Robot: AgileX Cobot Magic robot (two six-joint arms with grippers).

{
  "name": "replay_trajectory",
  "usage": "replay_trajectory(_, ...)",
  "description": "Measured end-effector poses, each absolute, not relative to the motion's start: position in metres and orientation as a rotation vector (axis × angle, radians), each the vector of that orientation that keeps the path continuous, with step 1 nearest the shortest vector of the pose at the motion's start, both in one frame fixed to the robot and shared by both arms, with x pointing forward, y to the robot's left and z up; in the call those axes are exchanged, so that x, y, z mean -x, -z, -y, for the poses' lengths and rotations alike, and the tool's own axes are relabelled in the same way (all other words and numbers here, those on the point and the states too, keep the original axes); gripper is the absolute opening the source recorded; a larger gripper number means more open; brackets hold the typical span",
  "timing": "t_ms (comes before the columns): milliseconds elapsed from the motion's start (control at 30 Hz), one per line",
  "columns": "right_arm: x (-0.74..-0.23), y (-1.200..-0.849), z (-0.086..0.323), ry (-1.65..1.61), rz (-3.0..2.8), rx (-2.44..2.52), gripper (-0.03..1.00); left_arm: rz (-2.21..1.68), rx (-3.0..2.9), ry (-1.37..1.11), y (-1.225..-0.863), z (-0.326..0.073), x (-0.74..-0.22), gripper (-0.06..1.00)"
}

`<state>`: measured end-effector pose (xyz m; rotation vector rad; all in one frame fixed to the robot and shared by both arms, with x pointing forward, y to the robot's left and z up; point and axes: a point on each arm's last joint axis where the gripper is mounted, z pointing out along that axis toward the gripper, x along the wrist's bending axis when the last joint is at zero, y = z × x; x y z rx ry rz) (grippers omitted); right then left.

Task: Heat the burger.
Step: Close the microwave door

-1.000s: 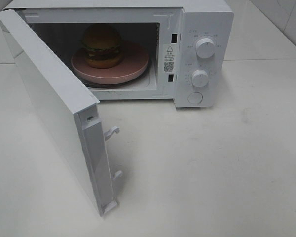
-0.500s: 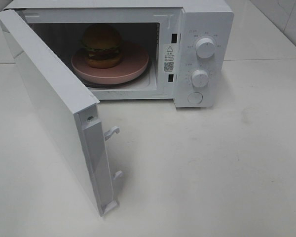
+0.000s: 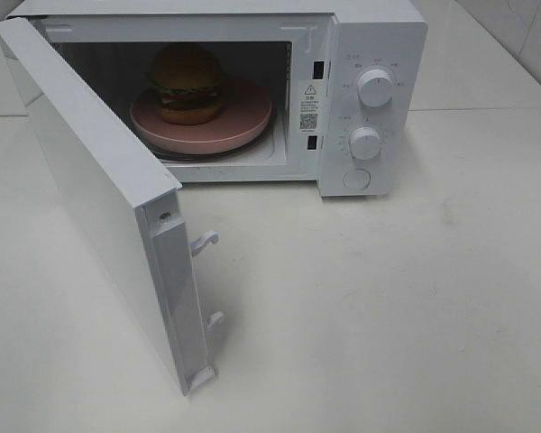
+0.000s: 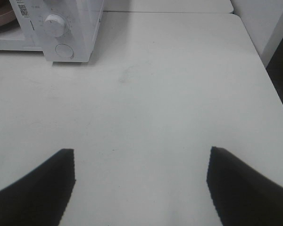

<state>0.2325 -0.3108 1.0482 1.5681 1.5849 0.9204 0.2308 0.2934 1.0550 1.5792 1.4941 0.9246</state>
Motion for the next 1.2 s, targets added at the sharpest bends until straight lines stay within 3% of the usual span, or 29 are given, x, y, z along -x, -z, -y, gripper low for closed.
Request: replay_trajectory(1200, -0.2325, -1.0482, 0.3108, -0.92, -1.585, -1.568, 0.77, -1.494, -1.579, -0.925, -1.055, -0.2934, -0.2308, 0.97)
